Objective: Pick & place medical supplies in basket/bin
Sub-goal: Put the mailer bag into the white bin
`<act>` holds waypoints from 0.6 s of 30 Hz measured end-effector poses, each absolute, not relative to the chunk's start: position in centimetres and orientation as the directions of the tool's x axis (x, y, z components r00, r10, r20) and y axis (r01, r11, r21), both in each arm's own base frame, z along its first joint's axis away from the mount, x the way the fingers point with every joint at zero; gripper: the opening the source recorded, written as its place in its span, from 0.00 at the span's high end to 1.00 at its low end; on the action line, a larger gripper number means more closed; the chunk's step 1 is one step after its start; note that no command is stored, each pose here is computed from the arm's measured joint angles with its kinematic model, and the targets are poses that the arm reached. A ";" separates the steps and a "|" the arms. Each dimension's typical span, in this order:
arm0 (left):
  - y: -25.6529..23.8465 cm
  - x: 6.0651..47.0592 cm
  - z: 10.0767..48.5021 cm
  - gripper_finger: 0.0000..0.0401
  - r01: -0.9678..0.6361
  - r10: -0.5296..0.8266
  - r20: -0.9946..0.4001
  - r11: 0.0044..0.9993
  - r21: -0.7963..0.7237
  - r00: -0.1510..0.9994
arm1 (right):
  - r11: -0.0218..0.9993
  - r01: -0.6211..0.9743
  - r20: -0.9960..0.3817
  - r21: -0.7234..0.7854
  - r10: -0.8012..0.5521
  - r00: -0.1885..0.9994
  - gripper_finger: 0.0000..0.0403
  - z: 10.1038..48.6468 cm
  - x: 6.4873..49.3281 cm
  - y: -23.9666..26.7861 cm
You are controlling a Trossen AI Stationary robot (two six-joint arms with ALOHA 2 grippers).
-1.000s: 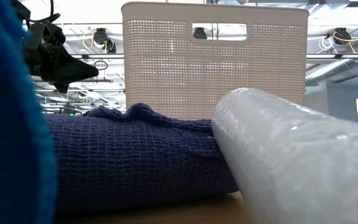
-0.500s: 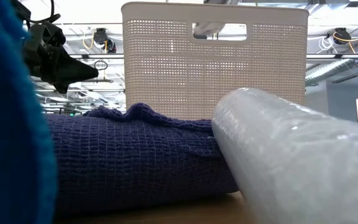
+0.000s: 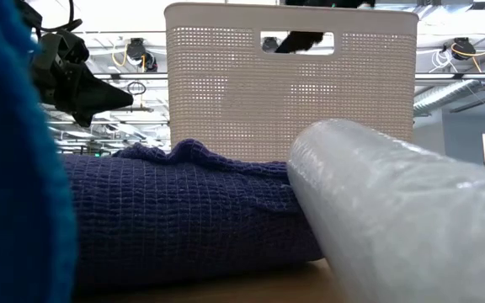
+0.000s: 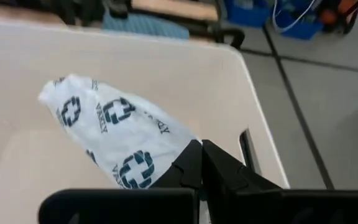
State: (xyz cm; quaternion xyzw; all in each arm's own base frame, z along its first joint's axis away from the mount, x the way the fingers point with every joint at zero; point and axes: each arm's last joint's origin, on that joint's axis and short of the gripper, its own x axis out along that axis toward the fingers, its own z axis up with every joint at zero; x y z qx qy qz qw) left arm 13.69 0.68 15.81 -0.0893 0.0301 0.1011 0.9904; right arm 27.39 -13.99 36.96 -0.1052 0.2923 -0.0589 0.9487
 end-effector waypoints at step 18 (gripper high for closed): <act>0.8 13.7 15.9 0.90 -0.242 0.235 -0.070 0.963 -0.117 0.970 | 0.993 -0.004 -0.772 -0.121 -0.092 0.629 1.00 27.9 32.5 -18.4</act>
